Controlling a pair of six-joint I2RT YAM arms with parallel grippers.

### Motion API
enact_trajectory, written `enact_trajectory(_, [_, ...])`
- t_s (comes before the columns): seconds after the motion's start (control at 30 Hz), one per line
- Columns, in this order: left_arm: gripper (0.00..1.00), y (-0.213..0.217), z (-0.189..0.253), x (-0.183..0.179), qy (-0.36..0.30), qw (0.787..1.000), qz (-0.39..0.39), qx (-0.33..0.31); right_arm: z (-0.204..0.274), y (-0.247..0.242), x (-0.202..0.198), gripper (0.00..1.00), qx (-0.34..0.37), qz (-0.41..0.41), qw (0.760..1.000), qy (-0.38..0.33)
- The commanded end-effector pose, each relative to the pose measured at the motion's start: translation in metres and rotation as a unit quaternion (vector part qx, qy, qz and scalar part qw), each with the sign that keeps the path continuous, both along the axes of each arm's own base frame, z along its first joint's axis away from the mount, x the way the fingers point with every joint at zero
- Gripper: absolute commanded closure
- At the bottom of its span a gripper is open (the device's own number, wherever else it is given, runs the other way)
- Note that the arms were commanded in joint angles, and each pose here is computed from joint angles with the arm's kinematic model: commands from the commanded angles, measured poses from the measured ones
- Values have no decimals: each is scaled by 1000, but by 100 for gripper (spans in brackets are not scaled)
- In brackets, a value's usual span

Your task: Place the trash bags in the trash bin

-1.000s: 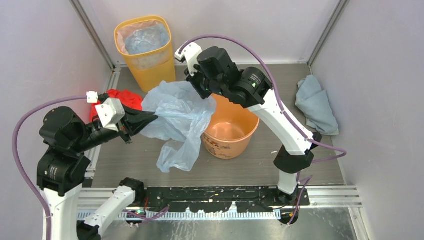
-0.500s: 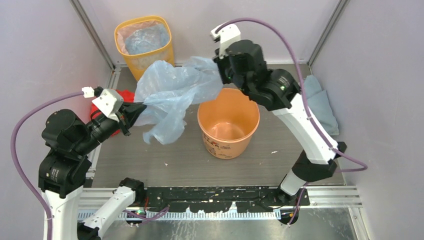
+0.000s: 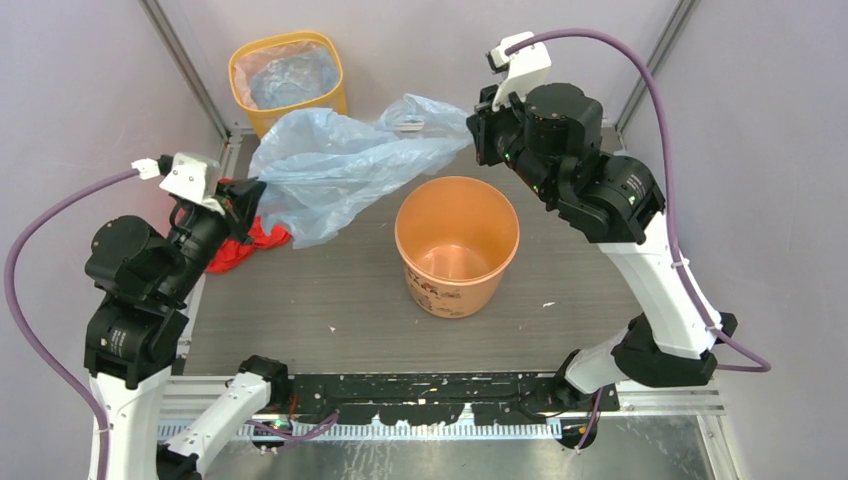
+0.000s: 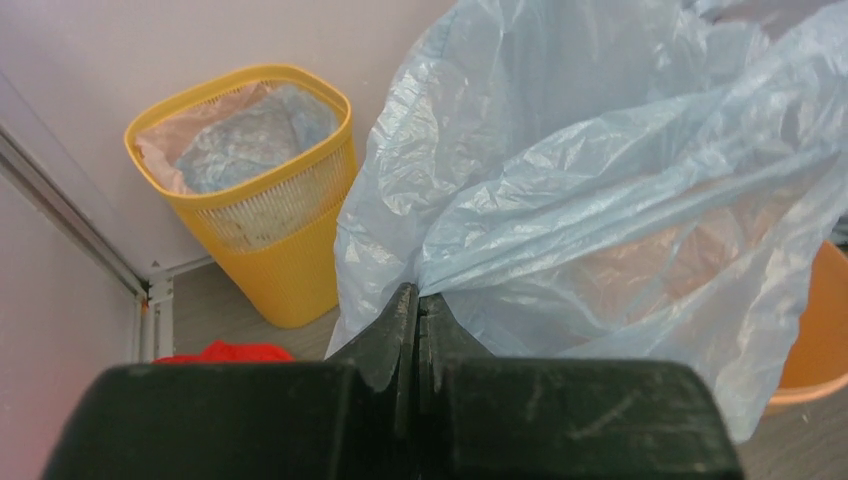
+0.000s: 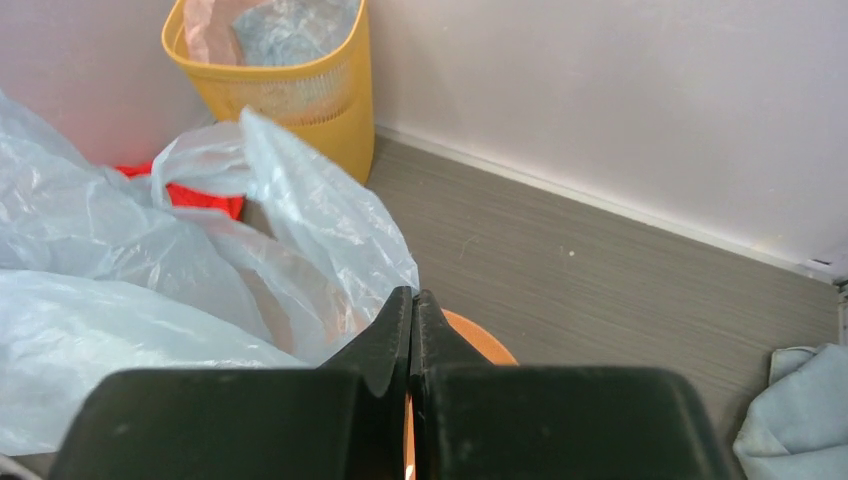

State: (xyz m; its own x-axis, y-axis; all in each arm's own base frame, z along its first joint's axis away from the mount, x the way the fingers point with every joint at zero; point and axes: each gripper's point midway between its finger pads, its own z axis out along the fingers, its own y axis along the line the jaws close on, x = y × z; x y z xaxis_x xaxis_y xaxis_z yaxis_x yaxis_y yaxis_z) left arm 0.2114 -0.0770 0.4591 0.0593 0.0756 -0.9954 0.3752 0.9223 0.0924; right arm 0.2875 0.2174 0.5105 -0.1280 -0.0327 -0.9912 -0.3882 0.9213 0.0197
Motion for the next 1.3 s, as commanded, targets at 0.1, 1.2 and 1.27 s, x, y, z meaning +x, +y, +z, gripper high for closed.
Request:
enact_trajectory(0.1, [100, -10, 71, -7, -96, 991, -30, -87, -37, 34, -20, 99, -2, 95, 993, 70])
enact_trajectory(1.2, [70, -29, 20, 11, -25, 988, -55, -144, 49, 31, -24, 99, 152, 108, 974, -128])
enact_trajectory(1.27, [68, -25, 20, 7, -22, 988, -46, -143, 51, 36, -19, 99, 154, 108, 973, -133])
